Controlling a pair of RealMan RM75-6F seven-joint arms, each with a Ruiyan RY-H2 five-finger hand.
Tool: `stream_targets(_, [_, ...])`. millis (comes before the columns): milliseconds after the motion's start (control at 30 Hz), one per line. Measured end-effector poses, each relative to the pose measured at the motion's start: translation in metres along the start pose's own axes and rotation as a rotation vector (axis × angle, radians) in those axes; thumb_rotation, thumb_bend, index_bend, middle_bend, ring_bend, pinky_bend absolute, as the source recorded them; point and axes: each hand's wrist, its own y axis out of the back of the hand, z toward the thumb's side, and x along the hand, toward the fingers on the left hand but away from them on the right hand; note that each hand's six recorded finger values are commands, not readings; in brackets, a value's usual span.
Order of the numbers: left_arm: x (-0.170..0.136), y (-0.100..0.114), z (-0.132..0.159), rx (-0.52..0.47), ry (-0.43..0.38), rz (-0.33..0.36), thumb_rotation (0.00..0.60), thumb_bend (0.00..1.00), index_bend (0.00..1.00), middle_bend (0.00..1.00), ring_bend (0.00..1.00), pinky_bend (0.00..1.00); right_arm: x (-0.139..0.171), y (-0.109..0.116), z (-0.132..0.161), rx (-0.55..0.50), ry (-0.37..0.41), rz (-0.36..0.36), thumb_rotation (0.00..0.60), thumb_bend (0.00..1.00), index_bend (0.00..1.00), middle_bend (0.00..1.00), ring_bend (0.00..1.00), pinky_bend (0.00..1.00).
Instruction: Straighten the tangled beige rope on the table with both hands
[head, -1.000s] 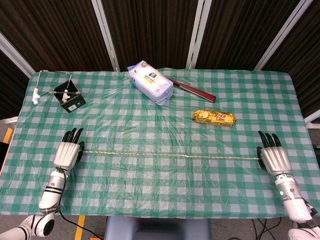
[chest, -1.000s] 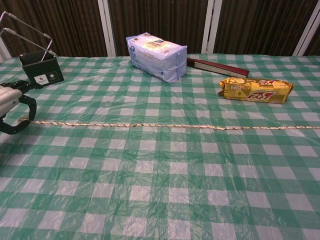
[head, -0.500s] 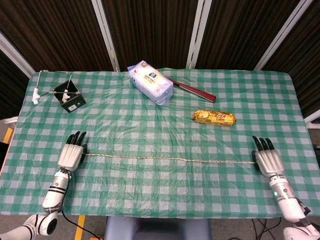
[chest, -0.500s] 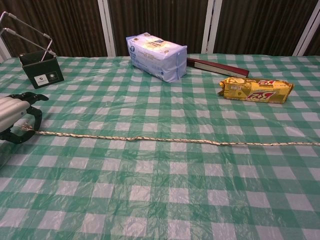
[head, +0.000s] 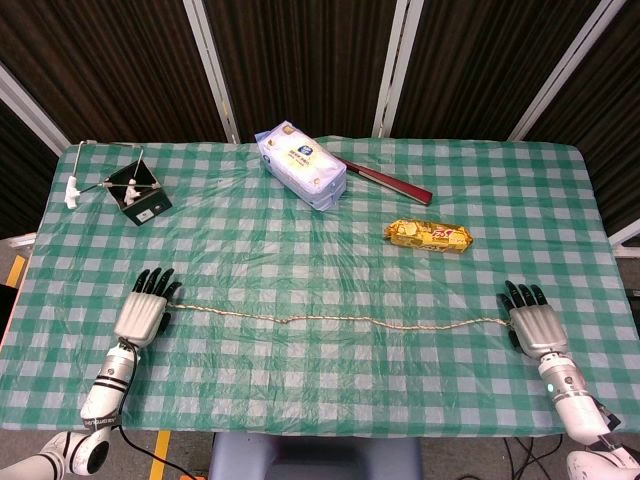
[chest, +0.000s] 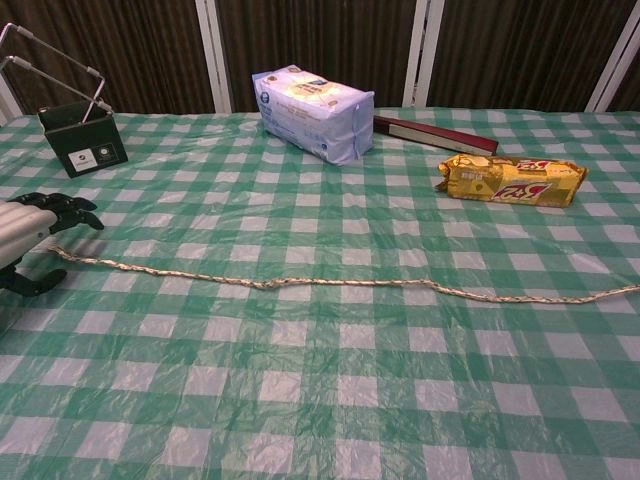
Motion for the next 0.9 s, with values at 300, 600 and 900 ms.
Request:
stream_targets(300, [-0.028,0.043,-0.017,-0.129,-0.006,0.107,0.6,0.42,0.0,0.0,0.0,0.06,0.028,0.026,-0.019,-0.083,-0.047,-0.102,0.6,0.46,0.0,0.0,0.0,0.0])
stream_targets(600, [-0.112,0.087,-0.044,-0.239,-0.025,0.255,0.6,0.42,0.0,0.0,0.0,0.06,0.101,0.059,-0.044,-0.222,-0.098,-0.318,0.6,0.43,0.0,0.0,0.0,0.0])
stream_targets(900, [-0.173,0.078,-0.058,-0.215,0.008,0.252,0.6,0.42,0.0,0.0,0.0,0.06,0.158,0.061,-0.039,-0.261,-0.095,-0.411,0.6,0.43,0.0,0.0,0.0,0.0])
